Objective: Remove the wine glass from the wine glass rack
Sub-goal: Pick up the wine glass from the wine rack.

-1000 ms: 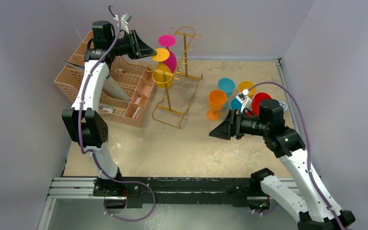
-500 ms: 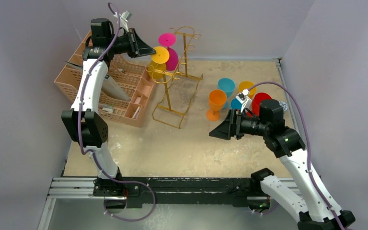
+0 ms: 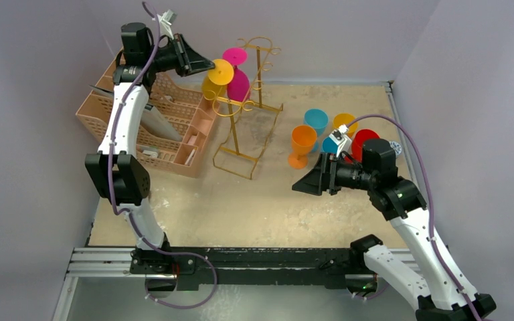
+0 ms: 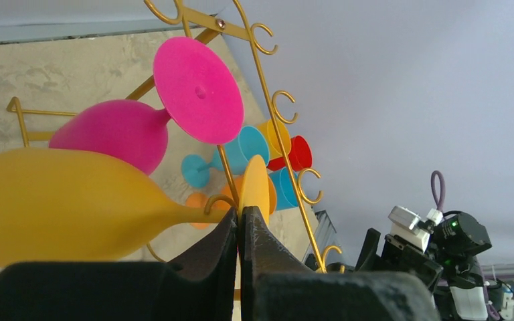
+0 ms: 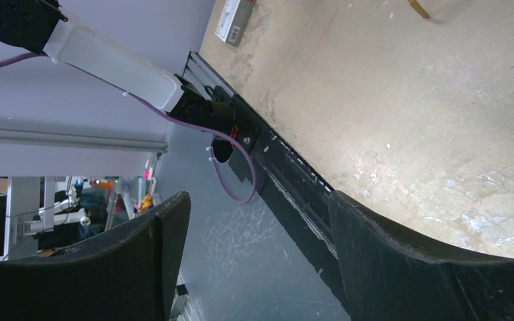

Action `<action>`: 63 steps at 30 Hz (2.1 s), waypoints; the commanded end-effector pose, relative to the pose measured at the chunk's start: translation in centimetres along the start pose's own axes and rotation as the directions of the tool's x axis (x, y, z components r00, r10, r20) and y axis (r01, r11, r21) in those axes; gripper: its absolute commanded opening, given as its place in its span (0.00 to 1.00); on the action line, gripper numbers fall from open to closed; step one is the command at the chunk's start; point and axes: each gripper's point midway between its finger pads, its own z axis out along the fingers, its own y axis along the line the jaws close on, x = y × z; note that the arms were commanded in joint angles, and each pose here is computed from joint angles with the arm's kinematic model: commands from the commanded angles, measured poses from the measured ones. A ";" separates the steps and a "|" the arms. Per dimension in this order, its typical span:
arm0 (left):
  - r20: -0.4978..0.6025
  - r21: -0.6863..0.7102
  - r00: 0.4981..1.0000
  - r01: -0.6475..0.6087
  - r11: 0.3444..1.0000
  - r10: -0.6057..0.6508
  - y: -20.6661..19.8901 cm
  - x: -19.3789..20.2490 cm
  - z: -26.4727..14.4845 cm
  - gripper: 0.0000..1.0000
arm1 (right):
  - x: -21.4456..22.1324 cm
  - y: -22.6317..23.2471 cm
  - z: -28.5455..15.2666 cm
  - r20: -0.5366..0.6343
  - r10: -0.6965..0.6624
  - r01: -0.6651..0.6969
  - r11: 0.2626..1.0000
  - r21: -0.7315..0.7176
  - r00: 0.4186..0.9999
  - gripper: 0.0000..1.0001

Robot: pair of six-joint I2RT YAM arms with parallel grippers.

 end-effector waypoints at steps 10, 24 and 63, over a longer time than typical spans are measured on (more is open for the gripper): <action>0.088 0.050 0.995 0.043 0.998 -0.047 -0.6 -2.7 -2.0 0.00 | 0.5 -0.1 0.0 -0.009 0.026 -0.026 1.000 -0.002 1.000 0.78; 0.195 0.041 0.979 -0.064 0.997 0.055 -3.4 -4.0 -5.2 0.00 | 0.5 0.0 -0.1 -0.003 0.023 -0.023 1.000 -0.007 1.000 0.78; 0.169 -0.001 0.927 -0.339 0.941 0.334 -15.2 16.9 -16.2 0.00 | -1.4 1.1 0.7 0.114 -0.021 0.036 0.992 -0.124 0.993 0.80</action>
